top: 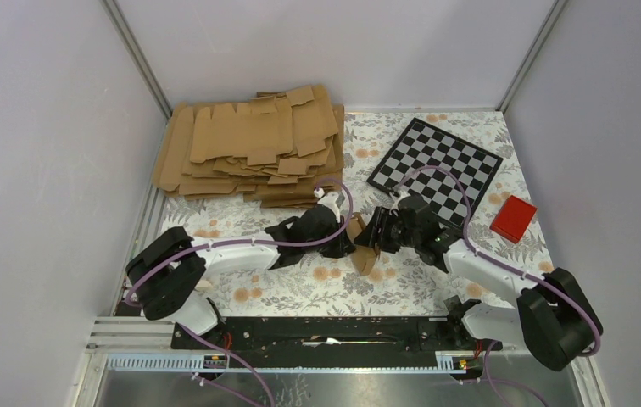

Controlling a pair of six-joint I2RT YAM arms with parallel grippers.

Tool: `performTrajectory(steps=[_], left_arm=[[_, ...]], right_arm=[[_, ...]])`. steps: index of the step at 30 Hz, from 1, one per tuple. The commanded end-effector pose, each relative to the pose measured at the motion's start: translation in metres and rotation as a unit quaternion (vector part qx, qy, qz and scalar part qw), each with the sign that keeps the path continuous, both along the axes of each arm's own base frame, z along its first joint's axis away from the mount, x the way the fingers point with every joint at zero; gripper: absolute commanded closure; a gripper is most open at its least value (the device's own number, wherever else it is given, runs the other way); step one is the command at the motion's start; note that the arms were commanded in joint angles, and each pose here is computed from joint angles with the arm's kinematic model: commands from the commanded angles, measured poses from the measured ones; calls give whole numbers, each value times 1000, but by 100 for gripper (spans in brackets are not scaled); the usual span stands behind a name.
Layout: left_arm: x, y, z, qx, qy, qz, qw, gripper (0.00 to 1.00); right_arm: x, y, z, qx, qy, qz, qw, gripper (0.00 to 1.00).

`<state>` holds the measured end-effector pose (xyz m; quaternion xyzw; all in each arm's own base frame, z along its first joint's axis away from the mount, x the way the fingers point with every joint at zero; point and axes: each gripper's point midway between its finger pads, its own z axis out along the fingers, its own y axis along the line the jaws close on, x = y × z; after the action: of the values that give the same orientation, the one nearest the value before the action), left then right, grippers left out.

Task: Fold the paper box

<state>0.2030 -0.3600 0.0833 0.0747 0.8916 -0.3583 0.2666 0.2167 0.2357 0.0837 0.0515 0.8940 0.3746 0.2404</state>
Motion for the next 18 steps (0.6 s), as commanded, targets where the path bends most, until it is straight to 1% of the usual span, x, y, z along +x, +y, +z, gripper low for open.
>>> performTrajectory(steps=[1, 3, 5, 10, 12, 15, 16, 18], left_arm=[[7, -2, 6, -12, -22, 6, 1000, 100], [9, 2, 2, -5, -21, 8, 1000, 100], [12, 6, 1, -1, -20, 11, 1000, 100], [26, 30, 16, 26, -51, 38, 998, 100], [36, 44, 22, 39, -64, 51, 996, 100], [51, 60, 29, 36, -78, 55, 995, 100], [56, 62, 32, 30, -86, 53, 994, 96], [64, 58, 43, 0, -105, 39, 994, 80]], right_arm=[[7, 7, 6, -30, -26, 53, 998, 54], [5, 0, 0, -59, -22, 63, 996, 59], [6, -6, -2, -87, -32, 72, 993, 62], [7, -19, -7, -147, -45, 106, 982, 62], [5, -22, -10, -161, -39, 119, 979, 63], [5, -23, -12, -169, -40, 129, 976, 63], [4, -23, -13, -169, -41, 131, 976, 63], [2, -21, -12, -164, -44, 140, 975, 63]])
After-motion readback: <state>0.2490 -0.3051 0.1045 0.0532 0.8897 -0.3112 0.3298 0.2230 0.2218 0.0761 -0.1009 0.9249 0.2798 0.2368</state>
